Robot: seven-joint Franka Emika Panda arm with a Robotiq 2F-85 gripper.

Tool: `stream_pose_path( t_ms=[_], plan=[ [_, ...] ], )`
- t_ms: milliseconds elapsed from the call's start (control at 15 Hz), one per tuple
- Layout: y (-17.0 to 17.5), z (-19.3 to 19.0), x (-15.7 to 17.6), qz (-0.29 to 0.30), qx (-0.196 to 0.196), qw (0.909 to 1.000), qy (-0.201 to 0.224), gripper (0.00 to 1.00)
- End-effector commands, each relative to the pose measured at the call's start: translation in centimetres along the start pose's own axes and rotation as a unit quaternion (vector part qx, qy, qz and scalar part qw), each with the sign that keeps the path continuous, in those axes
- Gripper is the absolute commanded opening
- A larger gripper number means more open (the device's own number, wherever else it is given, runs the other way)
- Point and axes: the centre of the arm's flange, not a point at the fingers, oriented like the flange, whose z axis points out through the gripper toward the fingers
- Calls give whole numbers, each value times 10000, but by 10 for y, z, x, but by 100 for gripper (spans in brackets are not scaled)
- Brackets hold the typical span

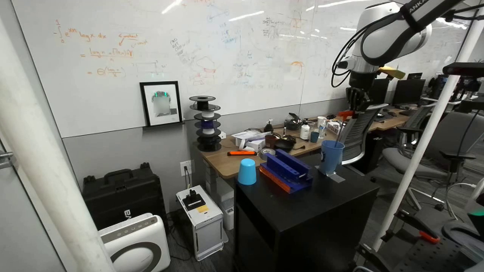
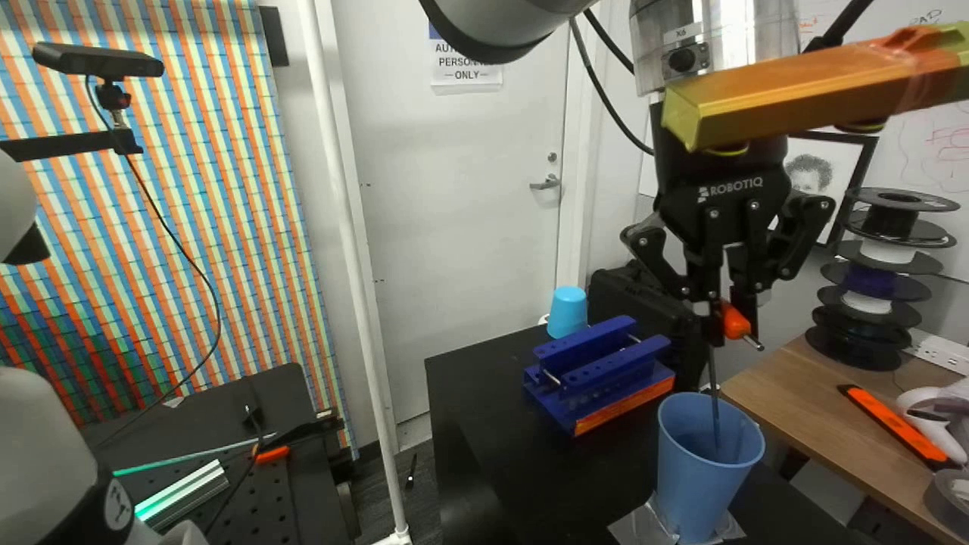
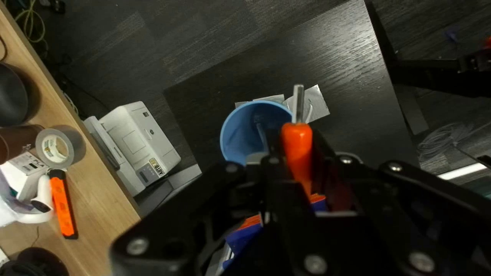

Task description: Put the metal object with the orange handle in the right cup

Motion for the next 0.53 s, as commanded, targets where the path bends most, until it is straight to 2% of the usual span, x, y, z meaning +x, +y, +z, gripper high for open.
stream_pose_path(
  t_ms=[0,267,400,467],
  plan=[
    [16,8,0,179,-8,9998,-24,11],
    [7,52,15,175,507,9985,122,11],
    [6,66,18,264,727,9969,136,46],
    [9,66,15,387,821,9957,186,53]
  ],
)
